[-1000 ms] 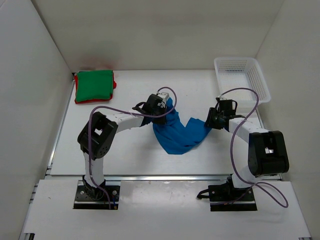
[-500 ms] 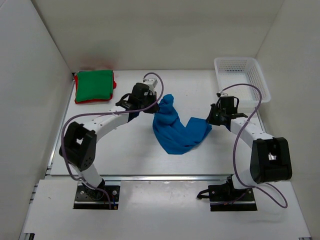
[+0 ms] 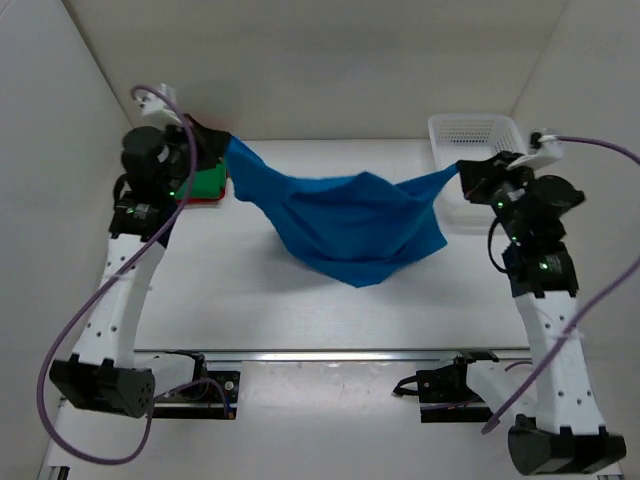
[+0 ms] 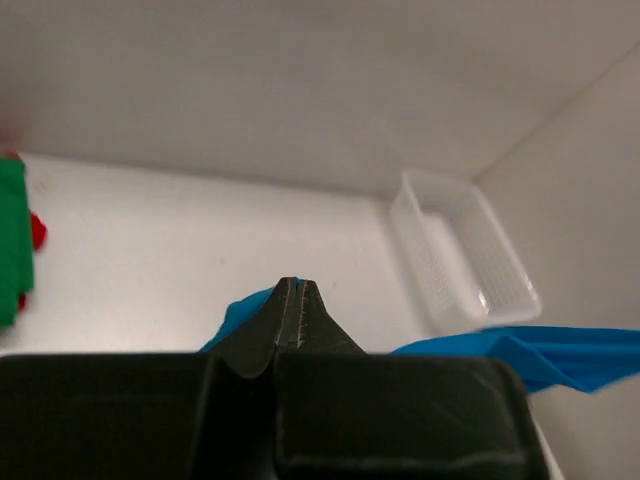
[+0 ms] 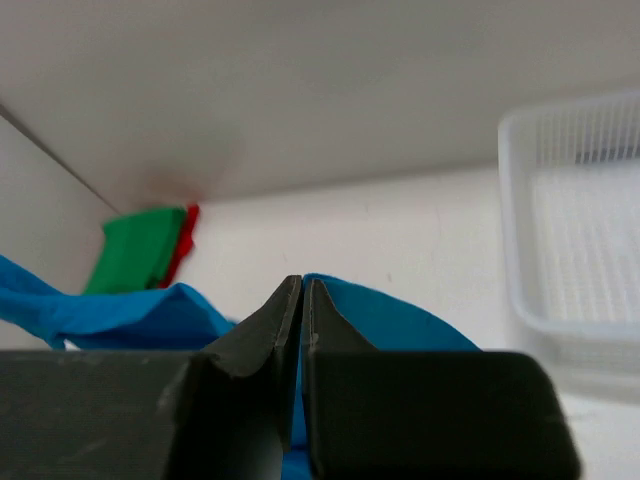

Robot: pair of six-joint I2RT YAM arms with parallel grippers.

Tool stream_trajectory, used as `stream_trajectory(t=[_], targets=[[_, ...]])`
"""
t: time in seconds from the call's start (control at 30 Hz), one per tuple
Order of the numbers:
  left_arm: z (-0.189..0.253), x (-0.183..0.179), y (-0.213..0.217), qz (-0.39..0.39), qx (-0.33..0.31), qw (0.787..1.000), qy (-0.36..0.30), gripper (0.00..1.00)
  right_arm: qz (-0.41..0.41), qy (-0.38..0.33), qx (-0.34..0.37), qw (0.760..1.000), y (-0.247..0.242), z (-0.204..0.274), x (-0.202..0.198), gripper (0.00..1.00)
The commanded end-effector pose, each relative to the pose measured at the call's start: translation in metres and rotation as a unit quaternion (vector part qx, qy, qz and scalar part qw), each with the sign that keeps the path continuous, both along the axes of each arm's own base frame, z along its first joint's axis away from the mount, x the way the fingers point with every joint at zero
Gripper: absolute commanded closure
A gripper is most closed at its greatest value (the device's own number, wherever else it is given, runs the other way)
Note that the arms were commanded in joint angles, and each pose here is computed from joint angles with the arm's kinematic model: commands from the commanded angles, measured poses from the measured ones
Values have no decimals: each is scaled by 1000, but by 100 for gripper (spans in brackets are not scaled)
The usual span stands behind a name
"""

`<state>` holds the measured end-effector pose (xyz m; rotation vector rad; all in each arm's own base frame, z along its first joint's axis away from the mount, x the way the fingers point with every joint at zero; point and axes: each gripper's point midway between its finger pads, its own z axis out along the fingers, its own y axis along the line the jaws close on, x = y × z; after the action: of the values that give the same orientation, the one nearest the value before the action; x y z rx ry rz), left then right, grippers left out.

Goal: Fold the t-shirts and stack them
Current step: Flatten out the tshirt

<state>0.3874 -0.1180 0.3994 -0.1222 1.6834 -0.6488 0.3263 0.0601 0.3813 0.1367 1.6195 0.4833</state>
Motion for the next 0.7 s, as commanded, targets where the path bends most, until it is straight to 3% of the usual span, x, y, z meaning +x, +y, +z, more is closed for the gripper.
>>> stream_trajectory(t=[0.0,0.27,0.67], targets=[[71,-41,10,-7,-15,998,-63,100,-15,-102,19,994,-15,78,-36,100],[160,-113,22,6,-24,987,-157,100,-52,-206,0,977,-31,160,-113,100],[210,-160,38,35,-16,977,-208,100,-44,-233,-9,971,-24,186,-131,100]])
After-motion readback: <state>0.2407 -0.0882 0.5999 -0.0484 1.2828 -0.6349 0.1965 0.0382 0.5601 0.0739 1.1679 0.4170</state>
